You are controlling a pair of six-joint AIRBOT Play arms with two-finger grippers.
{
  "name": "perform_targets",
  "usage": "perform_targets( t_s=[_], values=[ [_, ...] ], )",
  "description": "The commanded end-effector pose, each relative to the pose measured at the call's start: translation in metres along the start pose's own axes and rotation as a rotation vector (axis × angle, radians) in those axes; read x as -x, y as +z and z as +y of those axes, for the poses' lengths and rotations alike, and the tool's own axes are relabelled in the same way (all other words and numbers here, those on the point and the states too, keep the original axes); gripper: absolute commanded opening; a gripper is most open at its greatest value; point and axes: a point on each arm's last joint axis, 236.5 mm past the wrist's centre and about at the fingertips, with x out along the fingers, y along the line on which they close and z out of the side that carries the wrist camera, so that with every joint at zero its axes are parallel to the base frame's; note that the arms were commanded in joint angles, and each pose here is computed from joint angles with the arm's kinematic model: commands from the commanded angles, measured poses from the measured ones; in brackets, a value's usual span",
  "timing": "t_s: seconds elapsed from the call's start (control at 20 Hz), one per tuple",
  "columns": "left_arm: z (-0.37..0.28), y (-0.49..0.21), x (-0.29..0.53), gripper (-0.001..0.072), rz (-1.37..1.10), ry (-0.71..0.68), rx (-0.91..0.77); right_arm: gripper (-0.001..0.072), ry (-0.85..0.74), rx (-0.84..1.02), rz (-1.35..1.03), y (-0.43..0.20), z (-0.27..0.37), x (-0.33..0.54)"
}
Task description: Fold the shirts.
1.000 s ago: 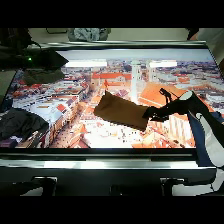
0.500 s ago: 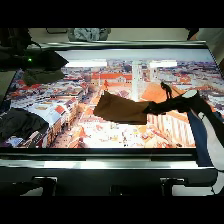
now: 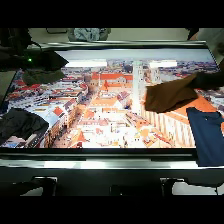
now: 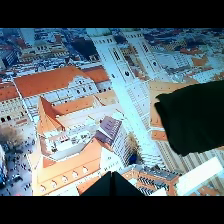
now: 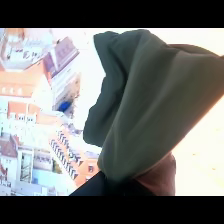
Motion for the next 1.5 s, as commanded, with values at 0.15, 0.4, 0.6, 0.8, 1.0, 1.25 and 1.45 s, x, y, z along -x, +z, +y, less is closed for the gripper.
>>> perform_targets(
  t_s=[0.15, 0.4, 0.6, 0.8, 1.0, 1.25, 1.45],
  values=[
    [0.000, 0.000, 0.000, 0.0030, -0.001, 0.000, -0.018, 0.0046, -0.158, -0.237, -0.136, -0.011, -0.093, 0.098],
    [0.000, 0.000, 0.000, 0.0030, -0.001, -0.001, -0.019, 0.0046, -0.191, -0.329, -0.241, -0.010, -0.126, 0.126],
    [0.000, 0.000, 0.000, 0.0030, -0.001, -0.001, -0.019, 0.0046, -0.195, -0.395, -0.345, 0.000, -0.141, 0.144],
    [0.000, 0.000, 0.000, 0.0030, -0.001, 0.001, -0.019, 0.0047, -0.234, -0.424, -0.249, -0.025, -0.142, 0.142],
    [0.000, 0.000, 0.001, 0.0030, -0.001, 0.001, -0.029, 0.0048, -0.300, -0.460, -0.022, -0.082, -0.139, 0.144],
    [0.000, 0.000, 0.001, 0.0030, -0.002, 0.000, -0.029, 0.0049, -0.447, -0.494, 0.154, -0.137, -0.152, 0.156],
    [0.000, 0.001, 0.001, 0.0030, -0.002, 0.001, -0.029, 0.0049, -0.522, -0.563, 0.419, -0.223, -0.165, 0.139]
  ],
)
